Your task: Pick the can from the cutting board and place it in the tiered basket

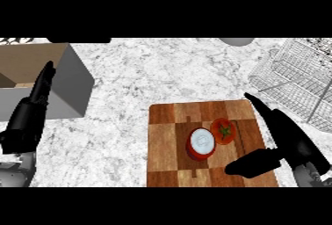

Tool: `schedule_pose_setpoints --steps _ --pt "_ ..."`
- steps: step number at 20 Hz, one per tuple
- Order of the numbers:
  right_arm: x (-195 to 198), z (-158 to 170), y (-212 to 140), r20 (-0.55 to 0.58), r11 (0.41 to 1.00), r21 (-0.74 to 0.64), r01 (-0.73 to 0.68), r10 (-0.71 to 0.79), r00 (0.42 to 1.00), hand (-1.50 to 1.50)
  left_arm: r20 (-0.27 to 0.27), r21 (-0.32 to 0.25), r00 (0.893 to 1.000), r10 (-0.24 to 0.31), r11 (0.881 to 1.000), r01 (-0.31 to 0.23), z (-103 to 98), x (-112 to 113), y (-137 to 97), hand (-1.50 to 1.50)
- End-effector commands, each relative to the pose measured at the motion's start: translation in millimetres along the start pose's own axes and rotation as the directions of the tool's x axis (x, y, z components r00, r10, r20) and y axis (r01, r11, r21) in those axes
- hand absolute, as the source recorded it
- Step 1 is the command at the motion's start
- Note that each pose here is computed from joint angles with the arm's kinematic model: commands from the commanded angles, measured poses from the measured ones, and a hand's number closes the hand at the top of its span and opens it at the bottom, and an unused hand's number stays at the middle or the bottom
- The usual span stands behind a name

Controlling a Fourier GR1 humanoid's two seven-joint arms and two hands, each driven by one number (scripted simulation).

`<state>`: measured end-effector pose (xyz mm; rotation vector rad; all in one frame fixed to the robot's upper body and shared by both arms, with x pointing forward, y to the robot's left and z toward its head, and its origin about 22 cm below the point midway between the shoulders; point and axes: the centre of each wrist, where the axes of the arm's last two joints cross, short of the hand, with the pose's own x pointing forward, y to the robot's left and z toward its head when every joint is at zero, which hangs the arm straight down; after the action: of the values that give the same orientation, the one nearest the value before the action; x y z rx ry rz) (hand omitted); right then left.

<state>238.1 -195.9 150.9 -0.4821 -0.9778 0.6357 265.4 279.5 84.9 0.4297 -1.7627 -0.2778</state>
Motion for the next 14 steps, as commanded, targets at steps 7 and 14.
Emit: schedule_pose_setpoints --steps 7,14 --pt "25 -15 32 -0.215 0.993 0.080 -0.086 0.101 0.971 -1.50 -0.209 -0.015 0.978 -0.023 1.000 0.020 12 -42 -2 0.00" --pt "30 -8 48 -0.193 0.985 0.057 -0.162 0.170 0.966 -1.50 -0.218 0.000 0.976 -0.019 1.000 0.019 10 -39 3 0.00"
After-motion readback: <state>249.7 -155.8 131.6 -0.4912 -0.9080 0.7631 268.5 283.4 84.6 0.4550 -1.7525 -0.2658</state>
